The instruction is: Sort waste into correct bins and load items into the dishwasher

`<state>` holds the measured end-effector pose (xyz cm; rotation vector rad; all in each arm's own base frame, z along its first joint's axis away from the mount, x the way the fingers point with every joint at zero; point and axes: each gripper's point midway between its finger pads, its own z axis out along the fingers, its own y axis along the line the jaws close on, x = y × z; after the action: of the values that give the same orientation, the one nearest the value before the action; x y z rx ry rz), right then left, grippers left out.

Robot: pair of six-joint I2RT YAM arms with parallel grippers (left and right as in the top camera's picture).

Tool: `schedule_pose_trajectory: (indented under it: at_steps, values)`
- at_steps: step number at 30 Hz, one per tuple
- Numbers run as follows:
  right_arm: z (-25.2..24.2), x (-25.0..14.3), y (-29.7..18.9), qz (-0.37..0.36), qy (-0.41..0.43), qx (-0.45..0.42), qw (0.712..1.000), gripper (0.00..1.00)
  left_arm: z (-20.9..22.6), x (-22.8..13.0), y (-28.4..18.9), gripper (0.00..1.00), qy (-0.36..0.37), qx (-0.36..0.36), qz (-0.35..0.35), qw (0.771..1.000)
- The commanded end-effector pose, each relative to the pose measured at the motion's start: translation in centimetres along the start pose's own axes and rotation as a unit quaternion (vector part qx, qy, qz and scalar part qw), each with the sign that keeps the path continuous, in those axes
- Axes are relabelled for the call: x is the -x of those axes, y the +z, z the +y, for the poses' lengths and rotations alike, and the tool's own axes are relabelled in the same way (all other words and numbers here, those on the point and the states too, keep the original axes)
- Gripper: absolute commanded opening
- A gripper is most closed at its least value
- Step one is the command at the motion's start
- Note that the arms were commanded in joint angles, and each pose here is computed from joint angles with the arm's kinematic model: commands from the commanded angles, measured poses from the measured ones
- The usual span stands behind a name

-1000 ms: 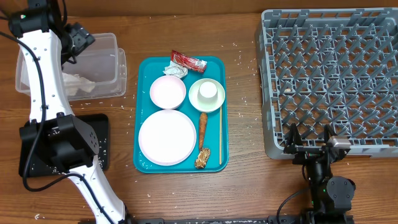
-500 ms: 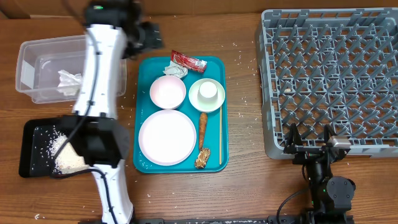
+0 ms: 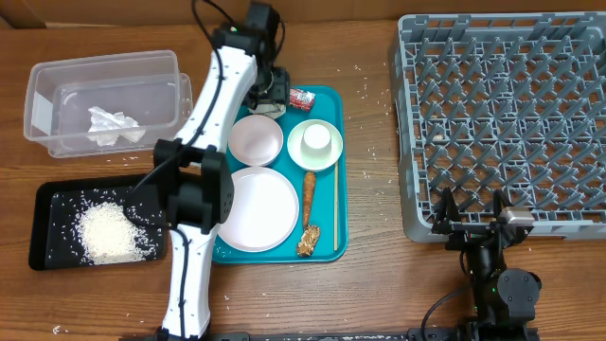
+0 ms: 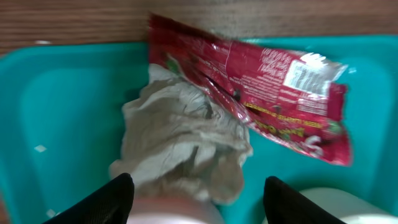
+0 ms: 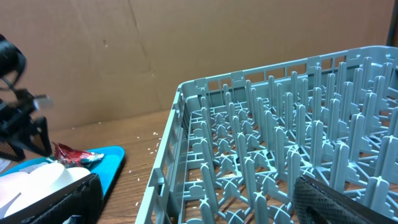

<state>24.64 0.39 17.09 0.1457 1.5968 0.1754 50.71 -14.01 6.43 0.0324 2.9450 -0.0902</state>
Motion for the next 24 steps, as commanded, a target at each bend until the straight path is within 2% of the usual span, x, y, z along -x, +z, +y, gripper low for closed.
schedule_pose_trajectory:
  at_steps: [1,7,12,16,22,24]
  values:
    - [0.2,-0.2,0.0,-0.002,-0.002,0.005,1.000,1.00,-0.2,-0.2,1.6,0.70,0.039,0.009,0.007,0.999]
    - [0.2,-0.2,0.0,-0.002,-0.002,0.005,1.000,1.00,-0.3,-0.2,2.8,0.73,0.043,0.008,0.010,0.999]
    - [0.2,-0.2,0.0,-0.002,-0.002,0.005,1.000,1.00,-0.3,-0.7,3.7,0.67,0.053,0.010,0.023,0.998]
    - [0.2,-0.2,0.0,-0.002,-0.002,0.005,1.000,1.00,-0.1,-1.2,4.1,0.45,0.053,0.015,0.033,0.998]
    - [0.2,-0.2,0.0,-0.002,-0.002,0.005,1.000,1.00,0.4,-1.1,2.1,0.04,0.053,0.028,0.029,0.998]
    - [0.2,-0.2,0.0,-0.002,-0.002,0.005,1.000,1.00,0.7,-0.7,0.4,0.04,0.050,0.036,0.018,0.998]
